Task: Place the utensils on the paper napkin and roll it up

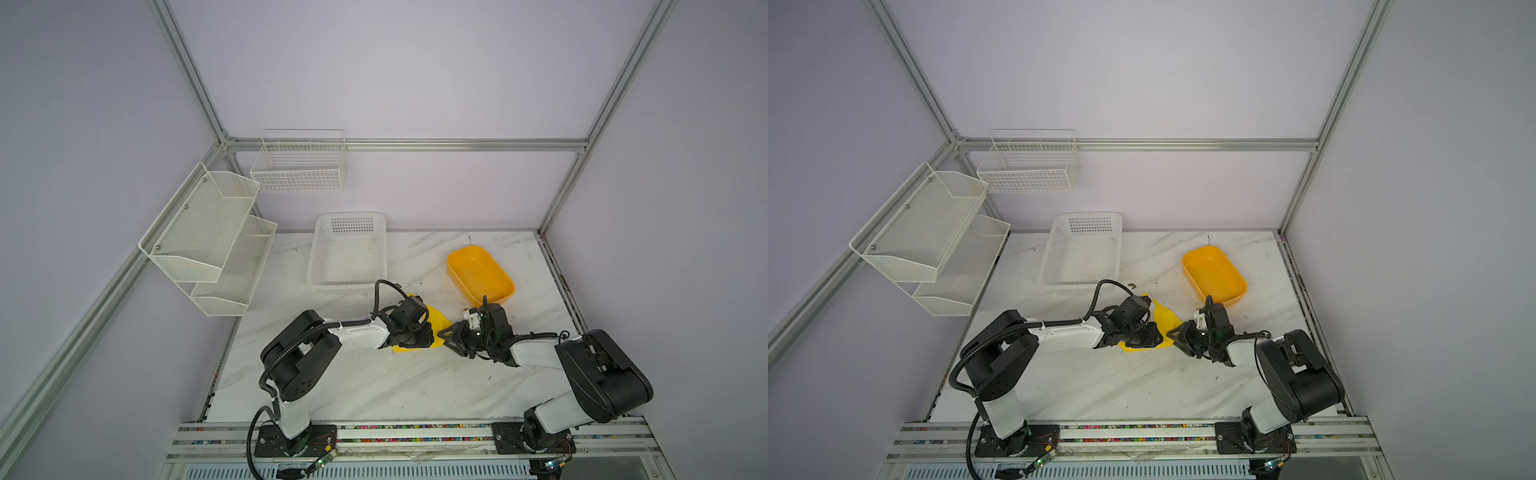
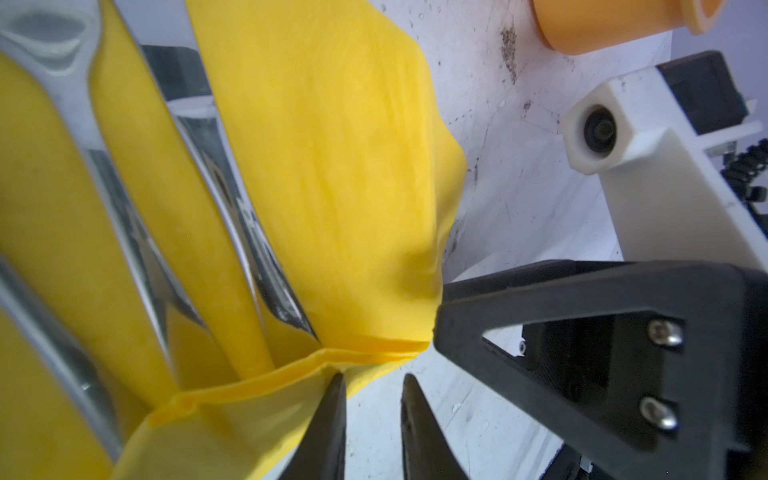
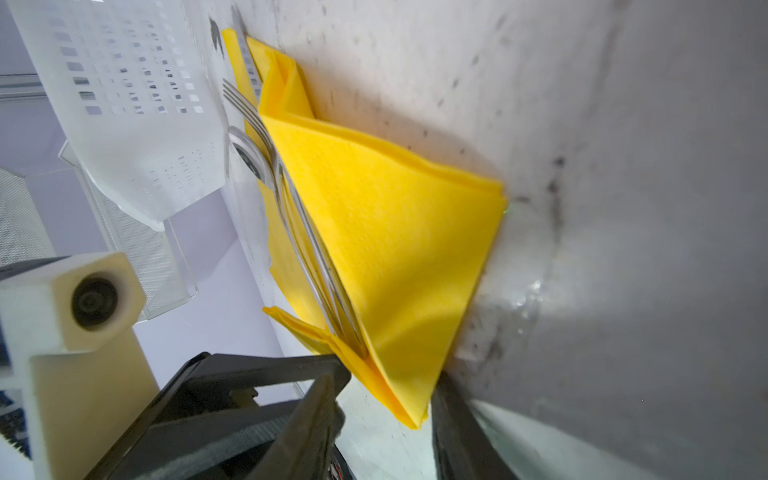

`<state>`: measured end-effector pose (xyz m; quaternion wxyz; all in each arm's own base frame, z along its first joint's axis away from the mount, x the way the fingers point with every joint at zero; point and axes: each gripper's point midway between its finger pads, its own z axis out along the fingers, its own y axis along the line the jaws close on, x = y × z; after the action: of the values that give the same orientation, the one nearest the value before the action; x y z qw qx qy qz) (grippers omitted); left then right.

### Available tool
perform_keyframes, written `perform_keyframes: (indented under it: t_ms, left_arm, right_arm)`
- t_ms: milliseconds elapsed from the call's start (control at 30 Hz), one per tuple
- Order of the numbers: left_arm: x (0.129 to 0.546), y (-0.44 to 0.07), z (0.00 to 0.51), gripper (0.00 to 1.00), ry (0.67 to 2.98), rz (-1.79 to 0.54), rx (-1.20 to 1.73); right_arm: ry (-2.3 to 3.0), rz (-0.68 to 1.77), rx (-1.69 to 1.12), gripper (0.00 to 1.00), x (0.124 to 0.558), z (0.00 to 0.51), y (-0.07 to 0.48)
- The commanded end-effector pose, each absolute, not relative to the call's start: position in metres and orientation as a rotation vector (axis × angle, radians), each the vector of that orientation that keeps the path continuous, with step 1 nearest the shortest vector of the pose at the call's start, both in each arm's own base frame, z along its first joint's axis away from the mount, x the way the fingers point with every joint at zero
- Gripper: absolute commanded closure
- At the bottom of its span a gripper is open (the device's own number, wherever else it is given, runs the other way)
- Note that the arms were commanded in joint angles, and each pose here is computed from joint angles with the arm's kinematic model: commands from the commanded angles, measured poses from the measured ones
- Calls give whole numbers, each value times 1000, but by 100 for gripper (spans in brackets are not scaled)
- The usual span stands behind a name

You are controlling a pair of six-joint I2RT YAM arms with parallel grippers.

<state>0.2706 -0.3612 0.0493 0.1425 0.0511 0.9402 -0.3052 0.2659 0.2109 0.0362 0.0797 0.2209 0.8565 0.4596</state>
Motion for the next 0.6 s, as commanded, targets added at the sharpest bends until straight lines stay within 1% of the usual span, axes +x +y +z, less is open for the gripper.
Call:
perform_keyframes:
  t_ms: [0,133,300,433,567]
  left_arm:
    - [273,-368,63,76,2680,-924,149]
    - [273,-369,64,76,2677,-930,148]
    - [273,-369,65,76,2676,-927,144]
    - [273,-368,64,76,2678,-927,145]
    - [273,-368,64,76,2680,-927,145]
  right_arm:
    - [2513,1382,694,56,273,35,211]
    - [2465,1442,664,56,284,44,218]
    - [2420,1444,620,56,294,54,221]
    - [2387,1447,616,56,294,58,219]
    - [2350,1533,550,56,291,69,226]
